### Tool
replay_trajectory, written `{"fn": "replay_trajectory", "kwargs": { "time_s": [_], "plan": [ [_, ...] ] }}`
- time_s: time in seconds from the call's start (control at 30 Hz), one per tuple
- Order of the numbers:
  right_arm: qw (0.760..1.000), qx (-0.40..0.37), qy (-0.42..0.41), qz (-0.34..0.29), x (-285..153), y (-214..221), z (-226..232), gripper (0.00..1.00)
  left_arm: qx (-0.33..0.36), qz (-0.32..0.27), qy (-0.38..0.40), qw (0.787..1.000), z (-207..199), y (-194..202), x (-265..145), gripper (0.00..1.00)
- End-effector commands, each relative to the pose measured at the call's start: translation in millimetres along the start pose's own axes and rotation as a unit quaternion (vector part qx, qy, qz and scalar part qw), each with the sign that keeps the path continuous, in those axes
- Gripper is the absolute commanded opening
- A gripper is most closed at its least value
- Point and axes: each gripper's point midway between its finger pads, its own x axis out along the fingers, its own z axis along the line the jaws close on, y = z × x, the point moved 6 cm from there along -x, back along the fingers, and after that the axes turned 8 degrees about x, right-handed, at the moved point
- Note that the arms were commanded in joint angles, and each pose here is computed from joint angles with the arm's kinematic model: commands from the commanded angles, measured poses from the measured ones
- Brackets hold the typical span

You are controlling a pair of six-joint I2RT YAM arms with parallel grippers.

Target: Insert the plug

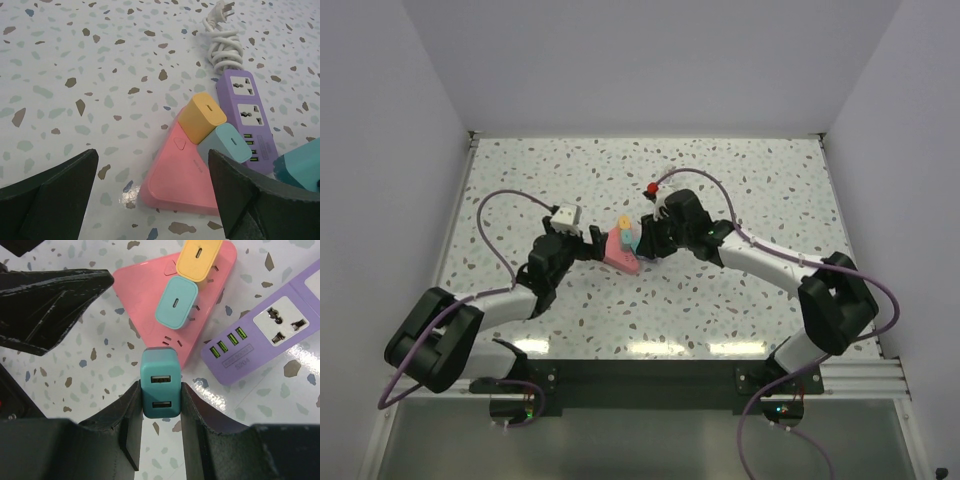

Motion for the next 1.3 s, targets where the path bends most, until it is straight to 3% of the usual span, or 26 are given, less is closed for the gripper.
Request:
{"fn": "replay_trajectory", "kwargs": {
  "time_s": [0.0,0.17,0.3,1.27],
  "plan": [
    [1.0,0.017,0.011,-0.003,10.1,-7.5,4.9,0.0,-0.006,-0.02,-0.02,1.0,4.6,-15.5,10.0,0.96],
    [1.0,0.024,0.014,-0.002,21.1,-6.4,3.7,0.0,-0.005,-0.017,-0.017,1.0,4.1,-14.4,11.7,0.92],
    [0.999,0.024,0.026,-0.007,25.9,-6.9,6.5,0.0,0.001,-0.006,0.003,1.0,-0.7,-9.8,18.0,0.81],
    [0.995,0.014,0.101,-0.013,46.6,-0.7,8.2,0.0,0.012,0.044,0.011,0.999,-3.4,14.5,37.6,0.76]
  ]
}}
